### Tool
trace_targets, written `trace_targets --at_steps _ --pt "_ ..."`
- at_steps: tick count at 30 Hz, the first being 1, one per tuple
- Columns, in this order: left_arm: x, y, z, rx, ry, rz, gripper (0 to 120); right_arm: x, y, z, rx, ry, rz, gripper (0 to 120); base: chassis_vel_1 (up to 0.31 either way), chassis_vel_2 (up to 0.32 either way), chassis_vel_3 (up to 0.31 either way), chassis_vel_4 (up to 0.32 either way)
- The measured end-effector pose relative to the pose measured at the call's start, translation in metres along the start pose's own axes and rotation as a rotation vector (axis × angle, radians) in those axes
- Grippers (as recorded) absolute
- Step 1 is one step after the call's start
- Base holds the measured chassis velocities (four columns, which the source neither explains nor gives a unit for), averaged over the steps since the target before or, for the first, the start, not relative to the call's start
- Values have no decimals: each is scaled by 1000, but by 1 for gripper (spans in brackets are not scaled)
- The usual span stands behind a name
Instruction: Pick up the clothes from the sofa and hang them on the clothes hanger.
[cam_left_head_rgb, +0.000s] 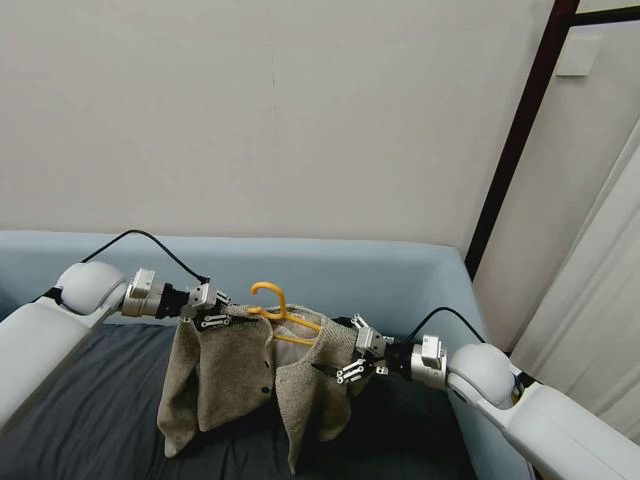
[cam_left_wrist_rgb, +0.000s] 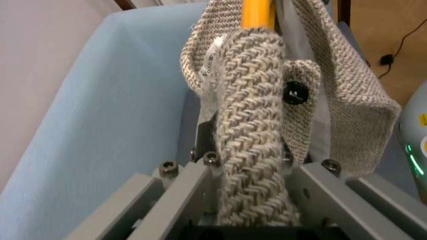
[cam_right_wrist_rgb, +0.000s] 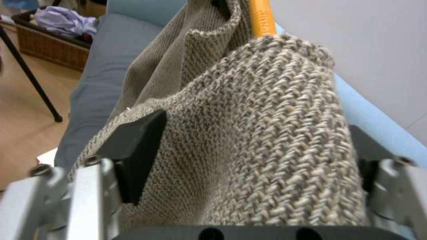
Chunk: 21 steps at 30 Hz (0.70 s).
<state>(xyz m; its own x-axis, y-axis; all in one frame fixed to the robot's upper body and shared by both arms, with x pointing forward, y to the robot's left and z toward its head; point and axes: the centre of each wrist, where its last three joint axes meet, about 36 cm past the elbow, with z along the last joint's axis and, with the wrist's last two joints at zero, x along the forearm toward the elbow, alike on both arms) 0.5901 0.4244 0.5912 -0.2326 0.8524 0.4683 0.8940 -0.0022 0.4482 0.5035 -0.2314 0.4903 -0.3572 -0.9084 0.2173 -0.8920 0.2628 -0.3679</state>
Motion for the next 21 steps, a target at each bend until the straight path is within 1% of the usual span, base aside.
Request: trace_targets --at_steps 1,2,4,5,7,9,19,20,21 --pt "0 0 0 0 0 0 4 0 0 0 0 0 0 73 0 0 0 0" --pt "0 0 -1 -5 4 3 4 -1 0 -1 1 1 -2 70 0 0 0 0" --pt "-3 0 -1 -13 8 10 4 -4 -1 -2 3 0 -6 58 0 0 0 0" --pt "-3 0 -1 -13 8 10 4 -4 -1 -2 3 0 -6 58 0 0 0 0" --pt "-6 0 -1 -16 10 17 4 -8 0 -4 3 -4 -9 50 0 0 0 0" --pt "-9 -1 0 -19 15 27 4 -10 0 -4 3 -8 -9 45 0 0 0 0" --pt "-12 -2 3 -13 17 32 4 -12 0 -1 5 1 -7 41 0 0 0 0" --pt "-12 -1 4 -12 16 32 4 -12 0 -1 7 3 -6 39 0 0 0 0" --pt "-12 -1 5 -10 15 30 4 -12 0 1 13 11 -5 32 0 0 0 0"
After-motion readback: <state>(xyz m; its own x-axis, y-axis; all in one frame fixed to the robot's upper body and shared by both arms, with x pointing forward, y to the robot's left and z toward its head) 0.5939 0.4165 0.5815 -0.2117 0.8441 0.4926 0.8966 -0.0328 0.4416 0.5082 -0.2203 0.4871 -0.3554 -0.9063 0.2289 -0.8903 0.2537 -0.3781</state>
